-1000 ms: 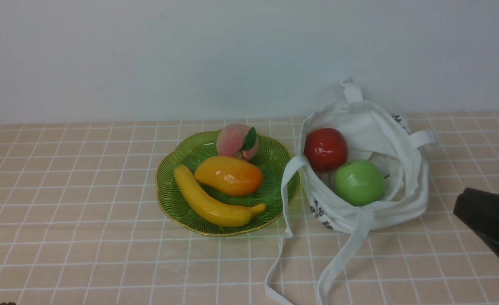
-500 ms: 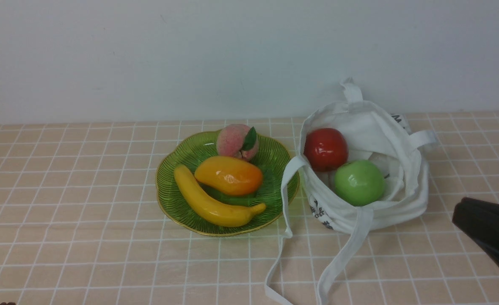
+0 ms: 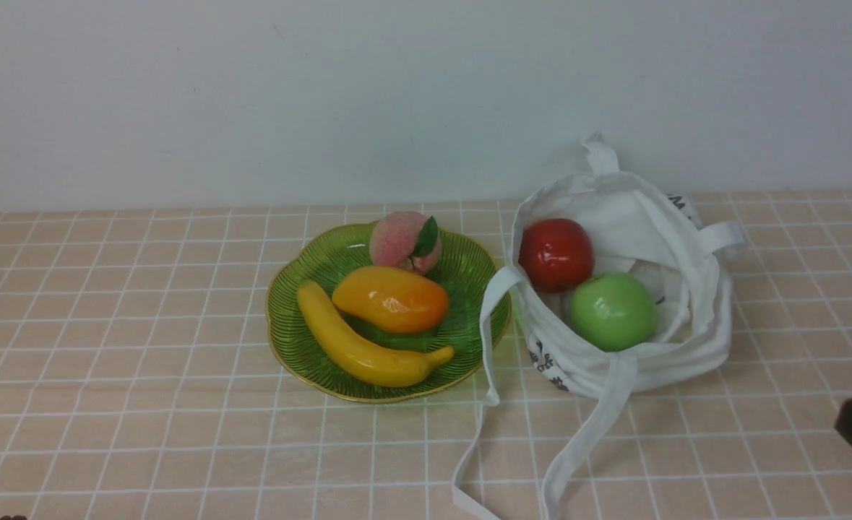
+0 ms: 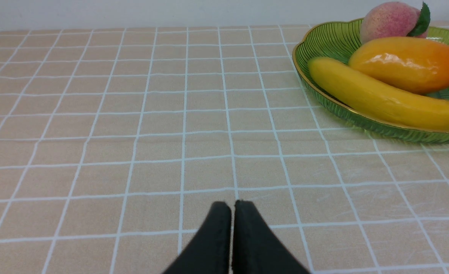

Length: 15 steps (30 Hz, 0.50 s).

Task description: Take the fruit out of the bag on the brown coffee tablecloth and place them on the plate.

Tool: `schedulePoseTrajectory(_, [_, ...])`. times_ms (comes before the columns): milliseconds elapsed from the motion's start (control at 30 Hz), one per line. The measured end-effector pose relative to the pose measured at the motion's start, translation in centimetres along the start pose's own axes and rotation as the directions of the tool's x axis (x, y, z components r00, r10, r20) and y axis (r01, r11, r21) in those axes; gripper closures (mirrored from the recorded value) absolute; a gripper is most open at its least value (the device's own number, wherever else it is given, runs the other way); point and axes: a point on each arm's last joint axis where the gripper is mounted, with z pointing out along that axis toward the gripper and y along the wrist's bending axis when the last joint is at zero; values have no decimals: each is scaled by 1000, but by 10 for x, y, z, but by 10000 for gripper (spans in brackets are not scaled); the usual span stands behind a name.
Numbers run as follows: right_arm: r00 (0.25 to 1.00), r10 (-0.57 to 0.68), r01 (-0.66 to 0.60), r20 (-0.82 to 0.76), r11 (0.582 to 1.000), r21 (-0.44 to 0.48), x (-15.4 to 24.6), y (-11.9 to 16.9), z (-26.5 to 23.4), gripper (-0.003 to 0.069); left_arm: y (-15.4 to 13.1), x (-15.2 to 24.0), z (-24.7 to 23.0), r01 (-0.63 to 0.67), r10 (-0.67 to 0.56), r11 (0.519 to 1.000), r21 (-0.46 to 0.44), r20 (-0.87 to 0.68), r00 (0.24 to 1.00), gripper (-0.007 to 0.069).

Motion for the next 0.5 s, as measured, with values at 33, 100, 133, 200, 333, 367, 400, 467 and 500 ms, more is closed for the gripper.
schedulePoseTrajectory(33, [1000, 9, -9, 1, 999, 40, 8, -3, -3, 673, 0, 0, 0, 0, 0, 1000, 0, 0, 1000, 633])
schedulePoseTrajectory(100, [1000, 26, -27, 9, 992, 126, 28, -8, -8, 673, 0, 0, 0, 0, 0, 1000, 0, 0, 1000, 633])
schedulePoseTrajectory(133, [999, 31, -33, 13, 985, 171, 36, -10, -11, 673, 0, 0, 0, 0, 0, 1000, 0, 0, 1000, 633])
schedulePoseTrajectory(200, [999, 37, -43, 32, 967, 251, 53, -13, -15, 673, 0, 0, 0, 0, 0, 1000, 0, 0, 1000, 633])
schedulePoseTrajectory(333, [998, 52, -57, 26, 934, 351, 72, -18, -17, 673, 0, 0, 0, 0, 0, 1000, 0, 0, 1000, 633])
schedulePoseTrajectory(367, [998, 61, -63, 17, 922, 381, 75, -20, -17, 673, 0, 0, 0, 0, 0, 1000, 0, 0, 1000, 633])
schedulePoseTrajectory(400, [998, 61, -63, 18, 921, 384, 75, -20, -17, 673, 0, 0, 0, 0, 0, 1000, 0, 0, 1000, 633])
schedulePoseTrajectory(467, [997, 73, -67, 1, 915, 398, 77, -21, -17, 673, 0, 0, 0, 0, 0, 1000, 0, 0, 1000, 633])
schedulePoseTrajectory(500, [997, 79, -67, -14, 915, 397, 79, -20, -17, 673, 0, 0, 0, 0, 0, 1000, 0, 0, 1000, 633])
